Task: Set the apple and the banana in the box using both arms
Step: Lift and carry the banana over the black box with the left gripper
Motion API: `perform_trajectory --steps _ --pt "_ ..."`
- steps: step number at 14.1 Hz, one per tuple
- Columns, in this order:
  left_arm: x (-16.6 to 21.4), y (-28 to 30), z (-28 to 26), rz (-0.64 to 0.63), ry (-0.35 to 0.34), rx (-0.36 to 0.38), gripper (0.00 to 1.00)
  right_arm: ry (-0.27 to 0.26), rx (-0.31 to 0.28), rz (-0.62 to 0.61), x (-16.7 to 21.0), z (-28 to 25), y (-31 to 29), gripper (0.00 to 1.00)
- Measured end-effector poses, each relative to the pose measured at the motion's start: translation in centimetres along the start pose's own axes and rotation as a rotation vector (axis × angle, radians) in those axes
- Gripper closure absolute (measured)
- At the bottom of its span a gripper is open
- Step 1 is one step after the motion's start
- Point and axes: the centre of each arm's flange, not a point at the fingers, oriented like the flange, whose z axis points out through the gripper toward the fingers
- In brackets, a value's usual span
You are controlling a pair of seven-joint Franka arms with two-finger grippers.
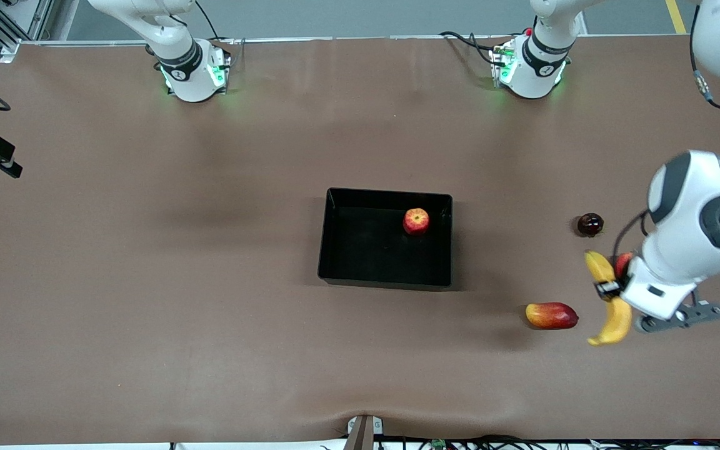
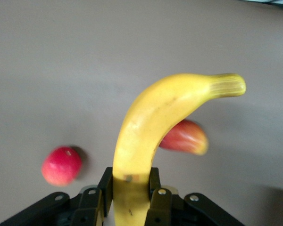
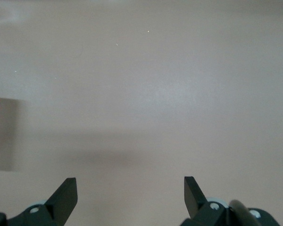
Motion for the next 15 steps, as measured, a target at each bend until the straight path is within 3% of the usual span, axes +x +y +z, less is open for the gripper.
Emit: perform_trajectory --steps 5,10,15 --pt "-7.5 13.7 -4.9 -0.042 -0.008 -0.079 0.67 -0.010 0.002 -0.001 -0.1 0.1 -0.1 0.00" --pt "-17.4 27.1 -3.8 -0.049 -0.059 -0.086 0.67 -0.096 0.016 -0.008 -1.0 0.4 -0.6 0.00" --pt "-19.4 32.4 1.2 -0.033 -0.030 -0.069 0.67 -0.104 0.018 -0.010 -1.2 0.1 -0.8 0.00"
